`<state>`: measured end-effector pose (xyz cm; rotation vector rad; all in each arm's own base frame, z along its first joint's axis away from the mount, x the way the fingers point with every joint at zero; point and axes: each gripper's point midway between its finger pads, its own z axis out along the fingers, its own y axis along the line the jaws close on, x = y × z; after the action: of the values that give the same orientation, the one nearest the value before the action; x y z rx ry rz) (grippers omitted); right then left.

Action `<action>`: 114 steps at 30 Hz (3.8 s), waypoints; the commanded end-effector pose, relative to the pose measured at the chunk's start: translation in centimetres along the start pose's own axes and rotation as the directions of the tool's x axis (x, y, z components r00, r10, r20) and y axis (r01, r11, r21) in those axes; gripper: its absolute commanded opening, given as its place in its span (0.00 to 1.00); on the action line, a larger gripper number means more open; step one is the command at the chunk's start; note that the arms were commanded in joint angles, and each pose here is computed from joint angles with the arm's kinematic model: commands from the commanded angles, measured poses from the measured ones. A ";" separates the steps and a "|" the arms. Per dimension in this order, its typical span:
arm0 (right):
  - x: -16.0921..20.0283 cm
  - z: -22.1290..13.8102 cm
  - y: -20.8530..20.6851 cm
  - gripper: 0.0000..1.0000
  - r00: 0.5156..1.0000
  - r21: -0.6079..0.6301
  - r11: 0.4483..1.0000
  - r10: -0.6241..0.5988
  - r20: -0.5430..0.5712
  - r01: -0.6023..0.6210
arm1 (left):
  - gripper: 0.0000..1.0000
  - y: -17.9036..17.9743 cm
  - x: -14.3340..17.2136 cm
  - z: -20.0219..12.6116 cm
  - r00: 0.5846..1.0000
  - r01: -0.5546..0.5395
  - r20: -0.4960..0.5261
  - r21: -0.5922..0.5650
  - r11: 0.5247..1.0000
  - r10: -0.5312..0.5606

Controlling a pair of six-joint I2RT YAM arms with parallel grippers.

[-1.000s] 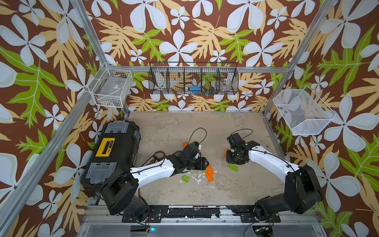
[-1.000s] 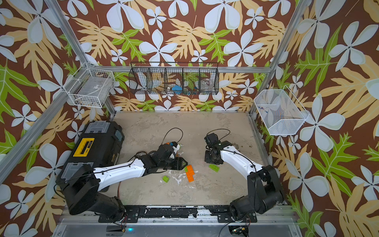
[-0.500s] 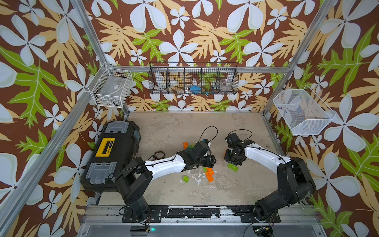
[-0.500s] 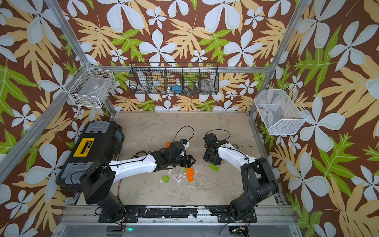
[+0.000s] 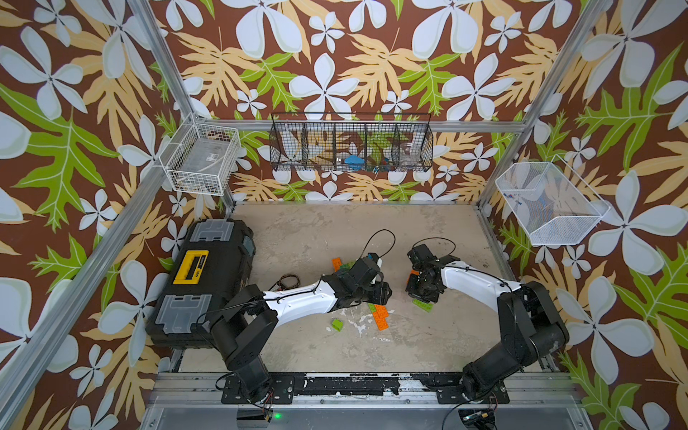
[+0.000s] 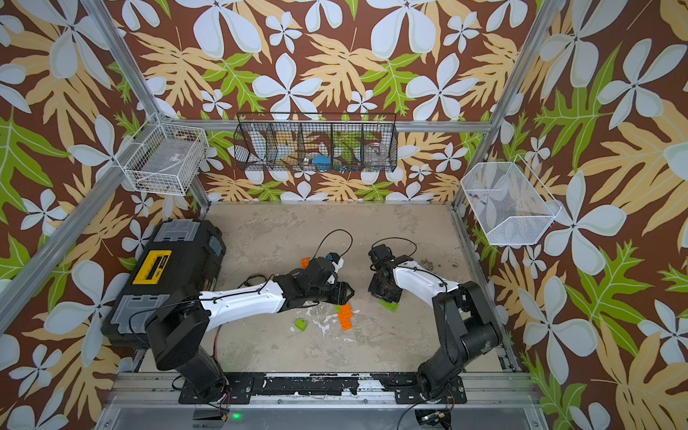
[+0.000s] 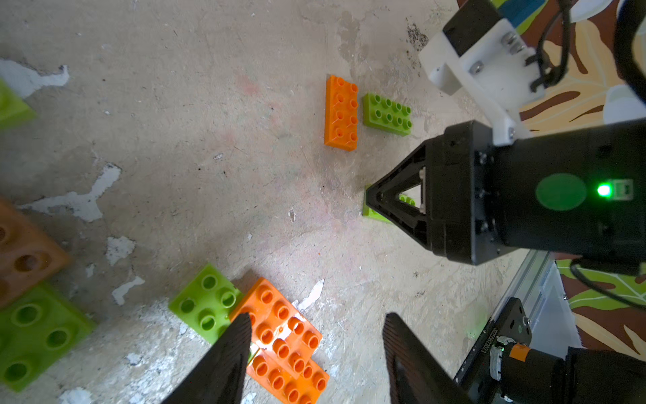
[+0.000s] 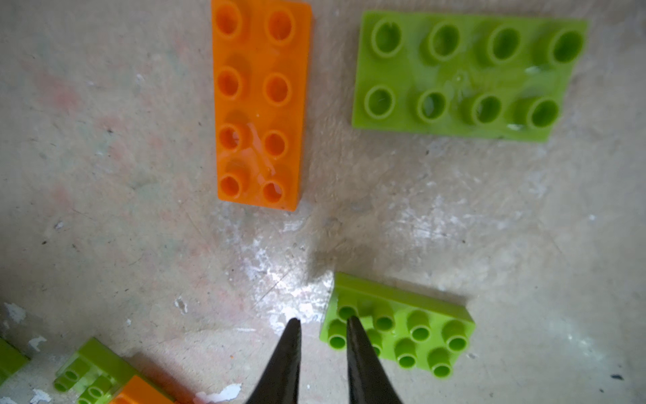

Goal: Assemble a small pinwheel with lego
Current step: Pick up the lego brick from the center of the board, then assemble the lego brick with the lego brick.

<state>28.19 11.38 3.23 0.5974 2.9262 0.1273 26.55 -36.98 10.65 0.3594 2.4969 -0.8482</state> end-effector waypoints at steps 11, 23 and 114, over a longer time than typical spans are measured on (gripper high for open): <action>0.7 0.5 -0.5 0.24 1.000 0.020 1.000 0.002 -0.017 -0.002 | 0.63 0.2 0.2 0.1 1.000 -0.021 -0.004 -0.009 1.000 0.021; 0.9 1.3 -1.6 0.21 1.000 0.077 0.997 -0.016 -0.023 0.017 | 0.63 0.3 0.3 0.0 1.000 -0.023 -0.004 -0.010 1.000 0.022; 6.7 0.3 12.5 0.08 0.573 -0.111 0.581 -0.813 -0.101 0.806 | 0.64 11.8 2.5 -9.9 0.864 0.454 0.167 0.147 0.879 -0.475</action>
<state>27.53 26.13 3.93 -0.8280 2.9427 0.1647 25.26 -21.26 9.83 -0.3323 2.4013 -1.1346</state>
